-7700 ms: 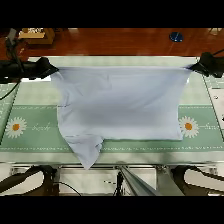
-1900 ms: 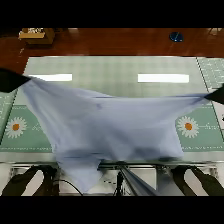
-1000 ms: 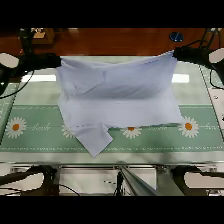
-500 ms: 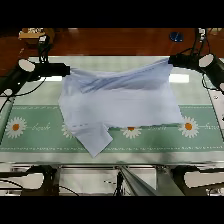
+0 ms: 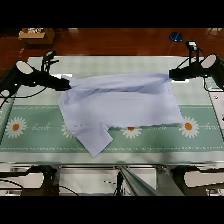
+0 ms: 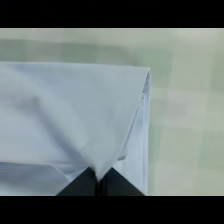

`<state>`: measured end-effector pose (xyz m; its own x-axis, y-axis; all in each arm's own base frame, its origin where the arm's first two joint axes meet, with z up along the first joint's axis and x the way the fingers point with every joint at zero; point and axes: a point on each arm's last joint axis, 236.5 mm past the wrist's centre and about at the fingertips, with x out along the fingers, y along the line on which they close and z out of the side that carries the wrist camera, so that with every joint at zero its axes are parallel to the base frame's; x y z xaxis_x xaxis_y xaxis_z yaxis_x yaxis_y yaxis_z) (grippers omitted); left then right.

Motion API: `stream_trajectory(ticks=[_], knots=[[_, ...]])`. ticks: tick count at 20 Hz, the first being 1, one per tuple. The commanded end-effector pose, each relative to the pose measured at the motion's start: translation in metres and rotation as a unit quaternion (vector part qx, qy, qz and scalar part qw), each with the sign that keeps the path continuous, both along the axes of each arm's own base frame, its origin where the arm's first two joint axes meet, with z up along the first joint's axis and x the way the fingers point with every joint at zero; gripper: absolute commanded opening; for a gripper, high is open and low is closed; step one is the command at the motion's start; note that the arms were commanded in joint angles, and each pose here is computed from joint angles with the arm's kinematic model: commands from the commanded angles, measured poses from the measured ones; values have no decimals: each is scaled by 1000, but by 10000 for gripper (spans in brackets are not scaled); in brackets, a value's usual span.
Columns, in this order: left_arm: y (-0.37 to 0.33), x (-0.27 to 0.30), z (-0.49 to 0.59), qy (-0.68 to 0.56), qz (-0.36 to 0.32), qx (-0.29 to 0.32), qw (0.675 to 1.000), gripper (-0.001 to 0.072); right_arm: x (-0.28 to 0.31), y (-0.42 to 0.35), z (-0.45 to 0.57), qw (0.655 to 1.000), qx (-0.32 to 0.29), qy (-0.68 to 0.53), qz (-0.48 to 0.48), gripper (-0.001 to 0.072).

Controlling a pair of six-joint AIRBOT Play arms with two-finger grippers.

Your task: Fold the shirts.

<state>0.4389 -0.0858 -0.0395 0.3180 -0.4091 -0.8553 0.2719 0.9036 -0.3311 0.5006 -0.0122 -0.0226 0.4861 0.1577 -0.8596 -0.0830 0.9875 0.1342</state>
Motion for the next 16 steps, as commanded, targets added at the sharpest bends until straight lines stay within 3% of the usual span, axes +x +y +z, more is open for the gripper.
stream_trajectory(ticks=[1, 9, 10, 11, 12, 14, 16], knots=[[9, -18, -28, 60, 6, 18, 998, 16, -12, -7, -15, 999, -8, 36, -3, 21], [11, -16, -28, 60, 11, 15, 998, 17, -4, -12, -21, 999, -10, 26, -16, 34], [10, -18, -28, 64, 9, 12, 998, 20, -4, -12, -21, 999, -10, 26, -16, 144], [8, -22, -28, 72, 4, 11, 997, 86, -5, -12, -21, 999, -10, 28, -16, 289], [8, -27, -25, 85, -3, 8, 996, 250, -8, -13, -21, 999, -15, 32, -10, 380], [13, -39, -10, 113, -16, -2, 993, 621, -22, -33, -13, 996, -75, 52, 10, 405], [27, -56, 12, 146, -9, -16, 989, 623, -49, -74, 4, 979, -178, 93, 30, 405]])
